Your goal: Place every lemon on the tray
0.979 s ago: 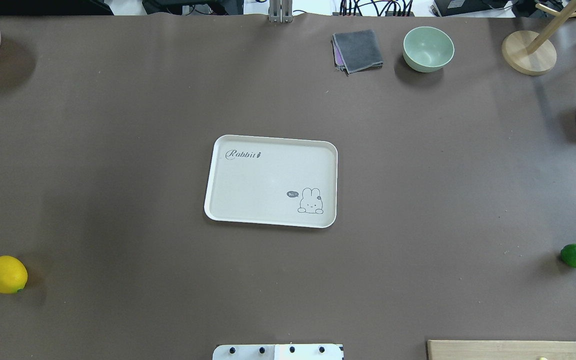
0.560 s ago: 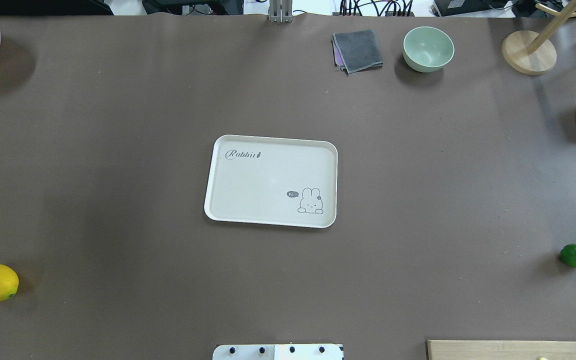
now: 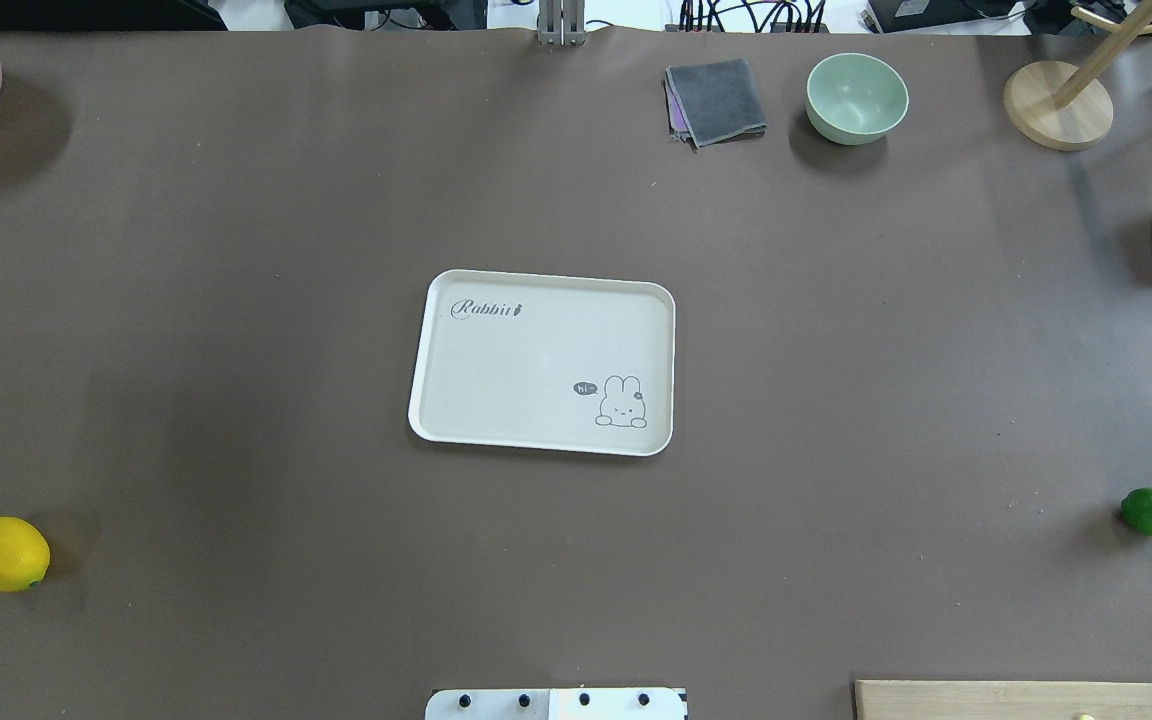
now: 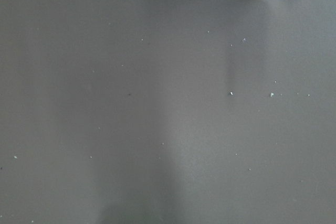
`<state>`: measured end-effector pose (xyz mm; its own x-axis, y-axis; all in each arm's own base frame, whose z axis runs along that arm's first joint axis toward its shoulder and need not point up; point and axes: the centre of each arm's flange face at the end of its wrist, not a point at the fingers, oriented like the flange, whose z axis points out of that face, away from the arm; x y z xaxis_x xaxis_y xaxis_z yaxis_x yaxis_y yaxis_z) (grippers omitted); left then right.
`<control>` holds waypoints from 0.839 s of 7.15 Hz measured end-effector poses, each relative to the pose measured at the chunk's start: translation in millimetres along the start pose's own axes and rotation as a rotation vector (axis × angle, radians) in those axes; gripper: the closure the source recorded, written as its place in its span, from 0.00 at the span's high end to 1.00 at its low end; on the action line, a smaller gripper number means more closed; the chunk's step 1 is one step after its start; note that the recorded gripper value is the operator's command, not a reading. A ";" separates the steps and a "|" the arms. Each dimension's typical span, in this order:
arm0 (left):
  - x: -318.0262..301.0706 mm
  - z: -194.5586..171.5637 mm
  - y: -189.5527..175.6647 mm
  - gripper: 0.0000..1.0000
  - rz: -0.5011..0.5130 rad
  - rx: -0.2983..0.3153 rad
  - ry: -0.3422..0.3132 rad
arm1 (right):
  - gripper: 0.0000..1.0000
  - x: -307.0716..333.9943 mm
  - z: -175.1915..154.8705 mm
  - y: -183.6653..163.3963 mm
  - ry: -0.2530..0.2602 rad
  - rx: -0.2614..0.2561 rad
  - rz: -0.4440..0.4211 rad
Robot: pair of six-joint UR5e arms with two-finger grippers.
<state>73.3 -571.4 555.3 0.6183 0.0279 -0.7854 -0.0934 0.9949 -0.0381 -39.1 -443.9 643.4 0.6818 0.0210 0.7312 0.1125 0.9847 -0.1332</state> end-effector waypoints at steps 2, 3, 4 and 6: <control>-11.5 8.0 0.3 0.98 -0.003 -0.006 0.007 | 1.00 1.0 1.0 0.2 -0.001 -0.003 0.004; -11.4 7.6 2.2 0.98 0.006 -0.001 0.021 | 1.00 1.2 1.1 0.4 -0.001 -0.003 0.004; -9.5 7.7 7.0 0.98 0.007 -0.005 0.058 | 1.00 0.9 1.0 0.5 -0.002 -0.003 0.003; -4.4 7.0 11.1 0.98 0.027 -0.003 0.115 | 1.00 -1.9 0.0 -1.3 -0.004 0.000 -0.005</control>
<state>74.9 -559.8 562.6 0.5219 0.0434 -0.8519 -0.1113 0.9936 -0.0175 -40.5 -445.2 642.2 0.6786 0.0164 0.7344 0.1160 0.9848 -0.1292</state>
